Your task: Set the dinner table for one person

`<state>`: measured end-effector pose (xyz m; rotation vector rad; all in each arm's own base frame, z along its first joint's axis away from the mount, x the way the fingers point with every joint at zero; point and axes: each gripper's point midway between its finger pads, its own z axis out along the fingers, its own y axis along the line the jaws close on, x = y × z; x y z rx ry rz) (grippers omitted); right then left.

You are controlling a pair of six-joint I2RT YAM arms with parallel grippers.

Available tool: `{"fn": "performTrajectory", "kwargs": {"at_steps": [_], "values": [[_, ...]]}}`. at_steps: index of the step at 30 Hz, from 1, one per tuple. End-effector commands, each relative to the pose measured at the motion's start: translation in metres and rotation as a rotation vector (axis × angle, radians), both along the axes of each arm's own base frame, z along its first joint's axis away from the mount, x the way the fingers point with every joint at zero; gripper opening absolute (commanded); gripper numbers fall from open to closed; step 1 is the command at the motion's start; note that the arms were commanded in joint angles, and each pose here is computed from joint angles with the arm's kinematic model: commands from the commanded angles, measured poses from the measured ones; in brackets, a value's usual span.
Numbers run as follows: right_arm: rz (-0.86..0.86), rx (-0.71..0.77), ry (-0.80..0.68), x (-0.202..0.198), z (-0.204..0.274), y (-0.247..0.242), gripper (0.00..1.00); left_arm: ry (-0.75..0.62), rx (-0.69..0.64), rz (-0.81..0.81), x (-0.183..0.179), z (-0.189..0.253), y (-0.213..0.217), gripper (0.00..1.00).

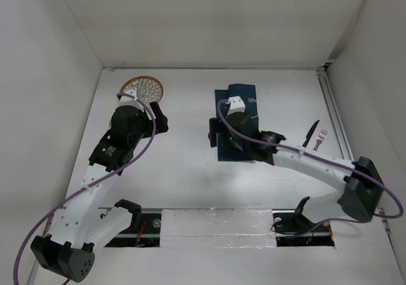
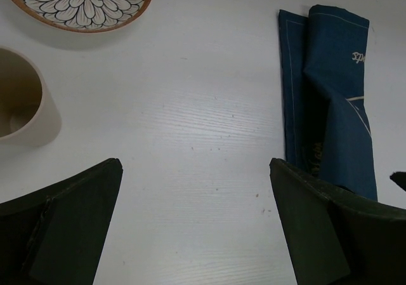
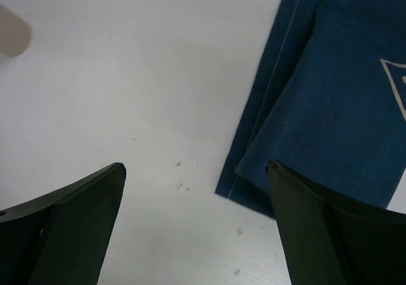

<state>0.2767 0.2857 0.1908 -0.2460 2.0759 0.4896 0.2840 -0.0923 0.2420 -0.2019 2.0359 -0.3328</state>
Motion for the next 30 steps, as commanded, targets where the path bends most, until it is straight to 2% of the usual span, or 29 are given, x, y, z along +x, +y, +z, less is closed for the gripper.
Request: {"fn": "performTrajectory", "kwargs": {"at_steps": [1,6,12,14,17,18,20,21,22,24,25,27,28,29,30], "values": [[-0.116,-0.189,0.052,0.03,-0.025,-0.015,0.98,-0.025,-0.003,-0.004,0.003,0.005,-0.002,1.0],[-0.225,-0.42,0.096,0.058,-0.057,-0.032,0.97,-0.036,-0.002,0.007,0.003,0.008,0.001,1.0],[-0.318,-0.502,0.137,0.067,-0.08,-0.055,0.97,-0.033,-0.01,-0.012,0.002,0.008,-0.003,1.0],[-0.345,-0.542,0.152,0.07,-0.091,-0.062,0.94,-0.025,-0.007,-0.012,0.003,0.005,-0.004,1.0],[-0.38,-0.579,0.145,0.074,-0.094,-0.066,0.66,-0.025,-0.007,-0.012,0.003,0.005,-0.004,1.0],[-0.388,-0.593,0.142,0.074,-0.093,-0.07,0.36,-0.025,-0.007,-0.012,0.003,0.005,-0.004,1.0],[-0.405,-0.589,0.136,0.075,-0.092,-0.071,0.21,-0.033,-0.01,-0.012,0.002,0.008,-0.003,1.0],[-0.406,-0.578,0.13,0.076,-0.091,-0.069,0.11,-0.033,-0.011,-0.012,0.002,0.008,-0.003,1.0],[-0.418,-0.569,0.127,0.079,-0.087,-0.073,0.06,-0.033,-0.011,-0.012,0.002,0.008,-0.003,1.0],[-0.426,-0.511,0.125,0.084,-0.079,-0.075,0.0,-0.033,-0.011,-0.012,0.002,0.008,-0.003,1.0],[-0.425,-0.413,0.095,0.088,-0.065,-0.073,0.0,-0.033,-0.011,-0.012,0.002,0.008,-0.003,1.0],[-0.306,-0.225,0.115,0.087,-0.056,-0.056,0.0,-0.033,-0.011,-0.012,0.002,0.008,-0.003,1.0],[-0.292,-0.138,0.11,0.085,-0.049,-0.075,0.0,-0.033,-0.011,-0.012,0.002,0.008,-0.003,1.0],[-0.247,0.001,0.043,0.096,-0.028,-0.066,0.0,-0.033,-0.011,-0.012,0.002,0.008,-0.003,1.0],[-0.129,0.102,0.056,0.088,-0.02,-0.053,0.0,-0.033,-0.011,-0.012,0.002,0.008,-0.003,1.0]]}}
